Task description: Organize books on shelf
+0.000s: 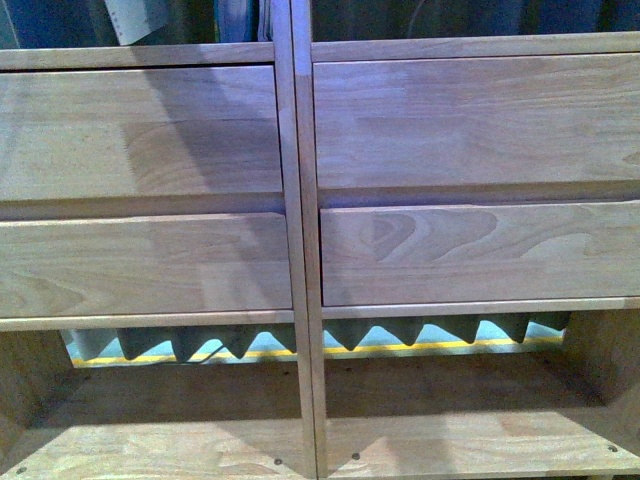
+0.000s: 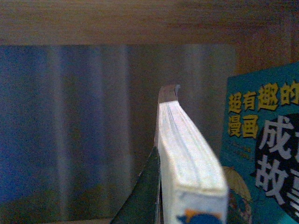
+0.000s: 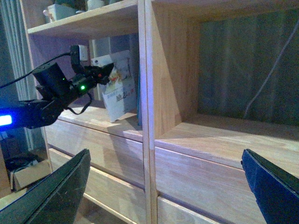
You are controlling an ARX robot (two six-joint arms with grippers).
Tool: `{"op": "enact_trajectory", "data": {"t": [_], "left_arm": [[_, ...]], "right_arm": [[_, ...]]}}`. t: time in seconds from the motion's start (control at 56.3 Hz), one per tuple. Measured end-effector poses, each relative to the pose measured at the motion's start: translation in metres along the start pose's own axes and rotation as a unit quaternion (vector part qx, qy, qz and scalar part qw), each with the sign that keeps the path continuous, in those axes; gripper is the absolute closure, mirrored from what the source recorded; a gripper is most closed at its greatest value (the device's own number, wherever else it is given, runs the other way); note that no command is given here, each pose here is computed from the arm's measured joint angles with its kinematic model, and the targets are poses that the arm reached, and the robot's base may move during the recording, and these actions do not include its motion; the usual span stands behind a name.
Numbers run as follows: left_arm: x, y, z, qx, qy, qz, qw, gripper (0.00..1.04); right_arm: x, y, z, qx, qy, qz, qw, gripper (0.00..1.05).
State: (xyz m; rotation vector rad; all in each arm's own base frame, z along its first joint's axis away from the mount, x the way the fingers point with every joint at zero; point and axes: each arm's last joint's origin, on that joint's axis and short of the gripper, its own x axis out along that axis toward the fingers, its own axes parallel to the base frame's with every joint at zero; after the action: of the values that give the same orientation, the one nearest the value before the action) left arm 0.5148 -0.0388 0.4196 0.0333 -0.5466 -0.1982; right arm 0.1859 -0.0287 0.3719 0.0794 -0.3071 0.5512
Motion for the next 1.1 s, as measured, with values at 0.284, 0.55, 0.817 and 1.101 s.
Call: {"op": "enact_trajectory", "data": {"t": [0.284,0.55,0.817,1.101], "left_arm": [[0.018,-0.025,-0.011,-0.007,0.011,-0.017,1.0,0.98],[0.026,-0.027,-0.025,0.007,0.041,-0.005,0.999,0.66],[0.017,-0.04,-0.064,0.004,0.077,-0.019,0.997,0.22],[-0.003,-0.038,-0.081,0.015,0.101,-0.037,0.994,0.07]], "right_arm": [[0.0,0.0,0.0,0.0,0.0,0.0,1.0,0.07],[0.0,0.0,0.0,0.0,0.0,0.0,1.0,0.07],[0.0,0.0,0.0,-0.002,0.0,0.0,1.0,0.07],[0.0,0.0,0.0,-0.003,0.0,0.0,1.0,0.07]]}}
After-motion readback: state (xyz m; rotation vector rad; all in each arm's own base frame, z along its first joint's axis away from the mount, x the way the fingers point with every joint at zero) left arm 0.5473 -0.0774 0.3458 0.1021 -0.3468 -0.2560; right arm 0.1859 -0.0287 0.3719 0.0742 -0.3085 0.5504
